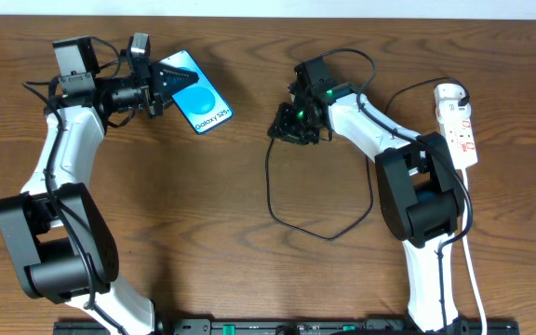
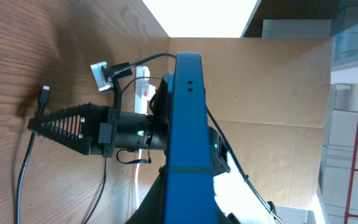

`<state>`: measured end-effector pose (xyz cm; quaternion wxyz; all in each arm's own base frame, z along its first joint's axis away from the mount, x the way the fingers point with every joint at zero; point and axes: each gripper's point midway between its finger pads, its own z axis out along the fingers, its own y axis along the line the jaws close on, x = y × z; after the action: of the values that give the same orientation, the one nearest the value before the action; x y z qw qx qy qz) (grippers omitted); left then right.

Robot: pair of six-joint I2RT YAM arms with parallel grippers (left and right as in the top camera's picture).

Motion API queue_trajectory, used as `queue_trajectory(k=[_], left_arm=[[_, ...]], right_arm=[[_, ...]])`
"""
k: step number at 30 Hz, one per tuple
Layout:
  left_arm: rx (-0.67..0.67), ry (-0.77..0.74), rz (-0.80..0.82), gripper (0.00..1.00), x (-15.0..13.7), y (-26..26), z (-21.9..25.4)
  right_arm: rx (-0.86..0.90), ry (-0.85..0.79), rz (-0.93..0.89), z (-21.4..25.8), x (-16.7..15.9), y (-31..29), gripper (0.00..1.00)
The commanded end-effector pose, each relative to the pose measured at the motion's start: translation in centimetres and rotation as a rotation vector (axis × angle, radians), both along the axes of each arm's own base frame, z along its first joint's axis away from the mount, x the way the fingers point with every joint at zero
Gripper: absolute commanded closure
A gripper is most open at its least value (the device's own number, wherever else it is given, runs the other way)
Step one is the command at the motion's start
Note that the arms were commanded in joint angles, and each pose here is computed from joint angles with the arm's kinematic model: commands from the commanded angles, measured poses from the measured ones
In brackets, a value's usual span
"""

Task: Plug charger to phone and switch on socket
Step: 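Lower the right gripper and grasp the black cable near its USB-C end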

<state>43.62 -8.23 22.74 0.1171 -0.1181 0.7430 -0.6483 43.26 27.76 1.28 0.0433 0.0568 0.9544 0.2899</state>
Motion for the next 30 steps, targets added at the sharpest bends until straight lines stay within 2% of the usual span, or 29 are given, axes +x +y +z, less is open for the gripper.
queue_trajectory(k=[1, 22, 28, 30], left_arm=[[-0.023, -0.041, -0.034, 0.93, -0.8, -0.3, 1.5], [-0.023, -0.041, -0.034, 0.93, -0.8, -0.3, 1.5], [-0.023, -0.041, -0.034, 0.93, -0.8, -0.3, 1.5], [-0.023, -0.041, -0.034, 0.93, -0.8, -0.3, 1.5]], right_arm=[[-0.005, -0.001, -0.025, -0.4, 0.7, -0.1, 0.68], [-0.048, 0.038, -0.058, -3.0, 0.5, -0.7, 0.81], [-0.063, 0.030, -0.066, -3.1, 0.7, -0.9, 0.88], [-0.071, 0.026, -0.069, -3.1, 0.8, -1.1, 0.93]])
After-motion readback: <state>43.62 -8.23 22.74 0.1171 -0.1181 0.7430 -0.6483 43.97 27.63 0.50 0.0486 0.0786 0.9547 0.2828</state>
